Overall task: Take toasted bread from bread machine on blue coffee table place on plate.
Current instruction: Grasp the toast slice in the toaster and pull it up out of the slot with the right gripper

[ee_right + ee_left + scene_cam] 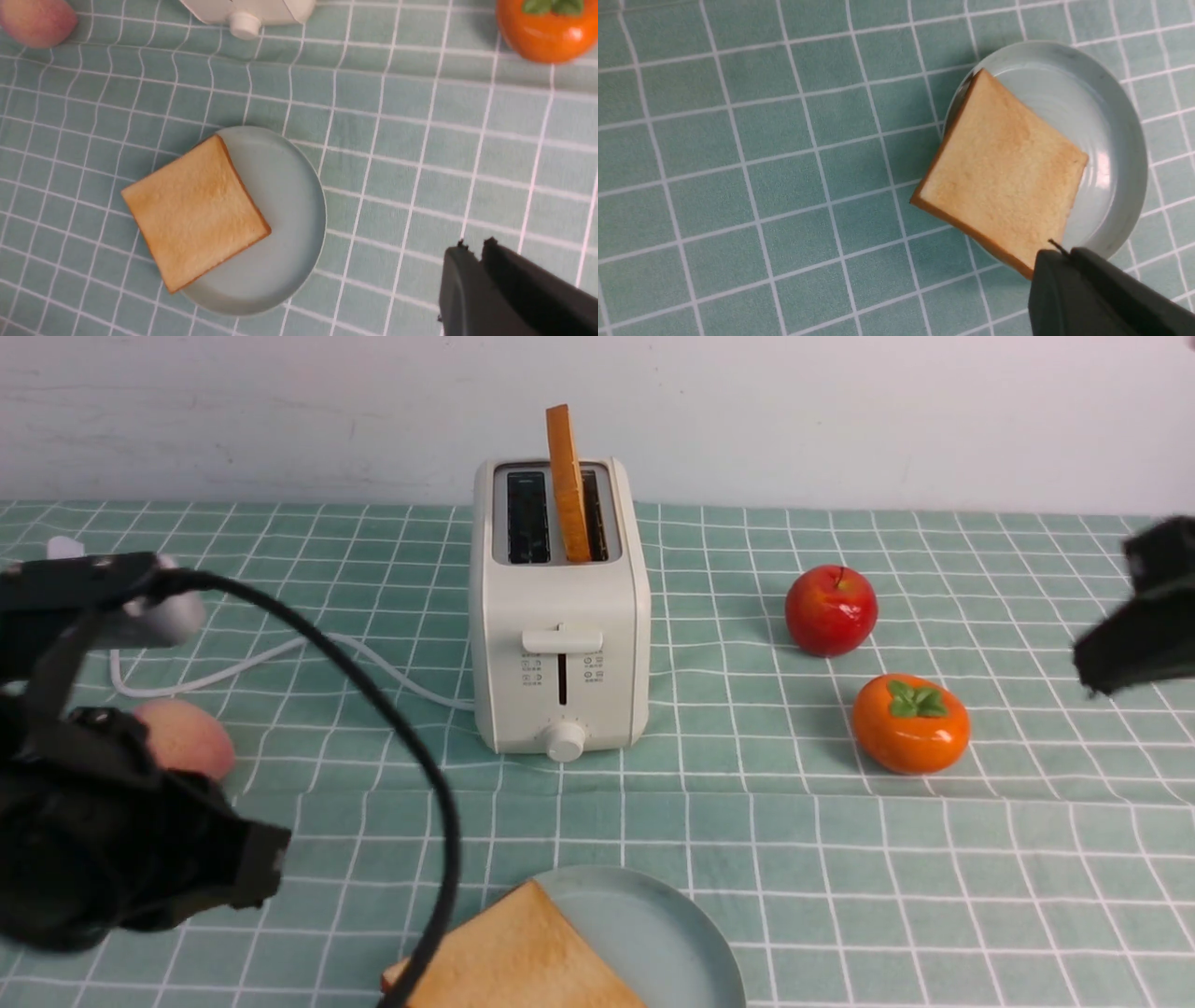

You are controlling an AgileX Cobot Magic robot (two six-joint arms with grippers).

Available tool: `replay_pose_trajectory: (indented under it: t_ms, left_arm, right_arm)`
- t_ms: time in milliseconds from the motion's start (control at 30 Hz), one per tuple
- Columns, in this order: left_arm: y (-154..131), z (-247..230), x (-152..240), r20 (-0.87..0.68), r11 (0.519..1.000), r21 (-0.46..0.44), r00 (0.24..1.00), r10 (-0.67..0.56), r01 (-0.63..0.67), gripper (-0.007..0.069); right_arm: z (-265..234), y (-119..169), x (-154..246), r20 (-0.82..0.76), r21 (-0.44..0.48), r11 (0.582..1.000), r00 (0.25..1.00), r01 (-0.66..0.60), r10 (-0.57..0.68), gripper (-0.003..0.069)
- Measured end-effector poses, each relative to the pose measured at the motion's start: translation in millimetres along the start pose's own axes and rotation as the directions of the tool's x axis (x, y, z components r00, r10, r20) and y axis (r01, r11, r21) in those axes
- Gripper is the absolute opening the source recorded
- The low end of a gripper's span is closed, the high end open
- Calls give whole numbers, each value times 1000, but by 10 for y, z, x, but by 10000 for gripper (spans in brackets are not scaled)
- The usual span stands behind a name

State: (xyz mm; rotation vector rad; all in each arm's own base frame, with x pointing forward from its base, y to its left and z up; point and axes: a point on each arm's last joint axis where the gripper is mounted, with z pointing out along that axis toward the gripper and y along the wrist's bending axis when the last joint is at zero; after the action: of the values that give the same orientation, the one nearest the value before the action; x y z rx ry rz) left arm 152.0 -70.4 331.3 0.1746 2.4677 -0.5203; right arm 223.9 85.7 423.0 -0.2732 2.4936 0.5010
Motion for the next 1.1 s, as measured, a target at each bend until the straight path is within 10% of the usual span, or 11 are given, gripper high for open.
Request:
replay_pose_trajectory:
  t_ms: [233,733,1000,1100]
  left_arm:
    - [36,-350,403,192,999,36,981,19,-27,-14]
    - [110,-417,785,155,998,47,987,-39,32,-14]
    - [116,-417,812,129,999,39,991,-36,32,-14]
    - [118,-416,818,123,999,37,992,-36,31,-14]
  right_arm:
    - [351,333,-685,116,56,996,990,74,-81,110]
    - [2149,846,-1455,291,49,965,920,258,-261,561]
    - [2720,773,-1432,330,62,961,903,269,-274,560]
    - [2861,754,-1425,350,65,960,894,274,-279,446]
